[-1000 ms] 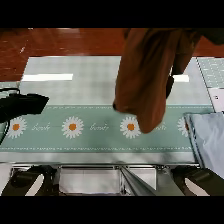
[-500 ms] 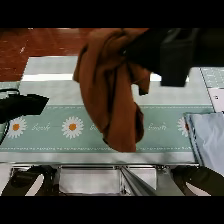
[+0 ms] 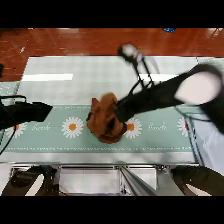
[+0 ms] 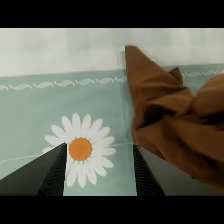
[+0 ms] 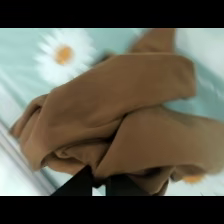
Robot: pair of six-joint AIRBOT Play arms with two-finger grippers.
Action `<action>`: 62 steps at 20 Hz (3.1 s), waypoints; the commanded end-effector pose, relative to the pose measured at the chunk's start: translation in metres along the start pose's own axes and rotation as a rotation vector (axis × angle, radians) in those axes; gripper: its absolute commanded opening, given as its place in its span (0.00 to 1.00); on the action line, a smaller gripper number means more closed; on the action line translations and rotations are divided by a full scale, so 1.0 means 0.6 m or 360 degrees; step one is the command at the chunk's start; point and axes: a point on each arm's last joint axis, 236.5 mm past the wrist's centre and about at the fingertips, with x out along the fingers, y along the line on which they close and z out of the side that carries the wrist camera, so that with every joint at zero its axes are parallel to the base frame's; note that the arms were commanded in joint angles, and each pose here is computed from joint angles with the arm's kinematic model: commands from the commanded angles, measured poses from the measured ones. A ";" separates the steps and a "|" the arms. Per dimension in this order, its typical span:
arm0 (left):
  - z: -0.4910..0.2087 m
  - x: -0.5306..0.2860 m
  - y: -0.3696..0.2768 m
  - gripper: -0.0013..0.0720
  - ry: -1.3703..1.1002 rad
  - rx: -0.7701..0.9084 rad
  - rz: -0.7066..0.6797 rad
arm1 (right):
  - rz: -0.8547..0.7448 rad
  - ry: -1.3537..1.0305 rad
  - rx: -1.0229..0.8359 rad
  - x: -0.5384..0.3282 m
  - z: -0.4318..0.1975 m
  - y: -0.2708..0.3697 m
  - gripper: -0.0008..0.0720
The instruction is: Fold the shirts.
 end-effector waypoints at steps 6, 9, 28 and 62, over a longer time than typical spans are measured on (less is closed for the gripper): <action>-0.145 0.121 -0.028 0.71 0.0317 -0.0331 -0.0252 | -0.0503 0.0351 0.0360 0.144 -0.160 -0.190 0.56; -0.158 0.153 -0.026 0.71 0.0394 -0.0394 -0.0268 | -0.0522 0.0246 0.0401 0.060 -0.095 -0.216 0.57; -0.220 0.351 -0.167 0.70 0.0851 -0.0622 -0.0679 | -0.0151 -0.0238 0.1313 -0.021 -0.250 -0.287 0.57; 0.385 -0.035 -0.095 0.04 -0.0522 -0.0304 -0.0880 | -0.0391 -0.0928 0.0347 -0.351 0.226 -0.276 0.05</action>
